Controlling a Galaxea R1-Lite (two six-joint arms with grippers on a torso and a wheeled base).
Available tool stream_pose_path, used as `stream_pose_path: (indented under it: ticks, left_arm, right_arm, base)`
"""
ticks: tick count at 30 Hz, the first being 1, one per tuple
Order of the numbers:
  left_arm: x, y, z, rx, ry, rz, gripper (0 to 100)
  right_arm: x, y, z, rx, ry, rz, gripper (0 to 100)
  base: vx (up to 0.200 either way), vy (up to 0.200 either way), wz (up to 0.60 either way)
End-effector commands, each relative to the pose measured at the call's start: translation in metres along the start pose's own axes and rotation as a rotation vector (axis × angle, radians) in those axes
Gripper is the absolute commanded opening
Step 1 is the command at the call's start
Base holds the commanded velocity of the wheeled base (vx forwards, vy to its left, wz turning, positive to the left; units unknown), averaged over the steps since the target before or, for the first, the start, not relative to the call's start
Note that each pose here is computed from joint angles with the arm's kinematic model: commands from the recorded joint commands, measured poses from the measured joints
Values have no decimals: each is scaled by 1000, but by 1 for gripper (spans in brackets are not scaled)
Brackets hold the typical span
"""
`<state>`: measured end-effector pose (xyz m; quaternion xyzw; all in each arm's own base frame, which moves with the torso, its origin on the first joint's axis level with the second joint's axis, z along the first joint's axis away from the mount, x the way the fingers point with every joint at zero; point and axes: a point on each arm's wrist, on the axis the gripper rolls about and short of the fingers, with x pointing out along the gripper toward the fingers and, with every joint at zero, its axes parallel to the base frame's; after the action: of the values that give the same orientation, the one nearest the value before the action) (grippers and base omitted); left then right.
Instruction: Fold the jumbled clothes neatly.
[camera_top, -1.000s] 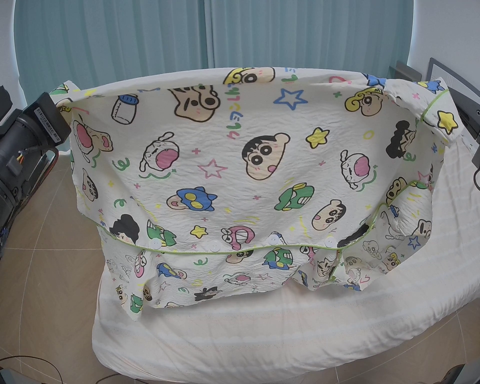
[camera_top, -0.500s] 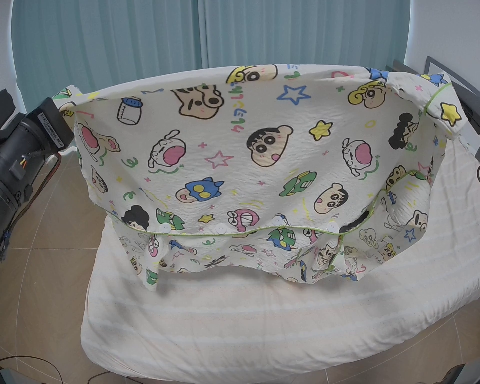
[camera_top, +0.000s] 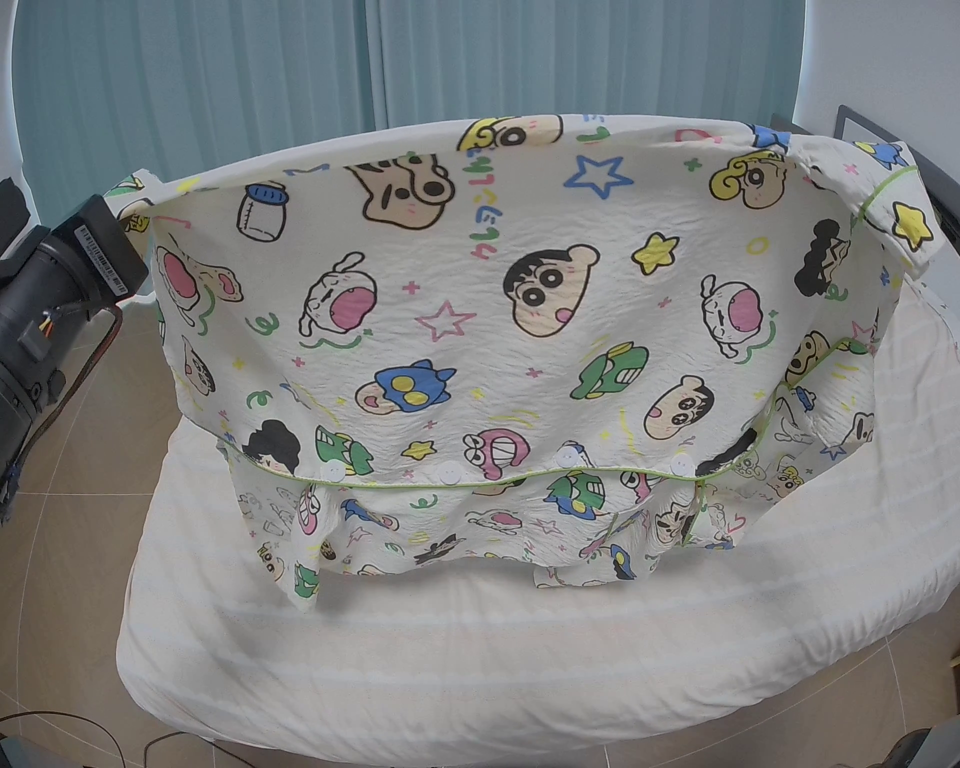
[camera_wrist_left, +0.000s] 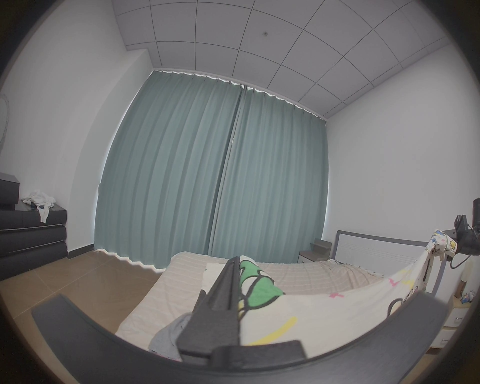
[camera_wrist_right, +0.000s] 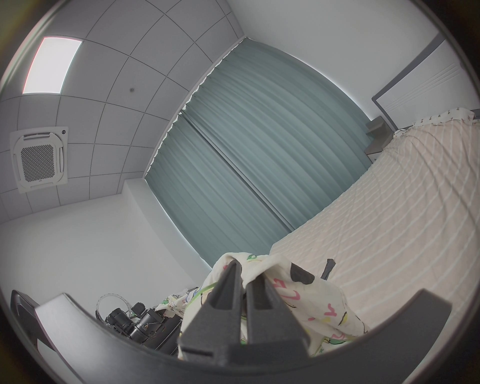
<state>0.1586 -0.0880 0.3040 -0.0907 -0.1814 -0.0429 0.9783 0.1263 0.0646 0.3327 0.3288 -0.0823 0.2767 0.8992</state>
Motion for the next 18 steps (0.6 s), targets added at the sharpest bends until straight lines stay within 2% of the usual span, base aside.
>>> stream_pose_path:
  ticks: [1,18]
  left_arm:
    - [0,0,0,0,0,0,0]
    - [2,-1,1,29,-2,0,0]
  right_arm:
    - [-1,0,2,-2,-8,-2,0]
    - [-1,-2,2,-5,-9,-11,0]
  base:
    - [0,-200,0]
    - [0,-200,0]
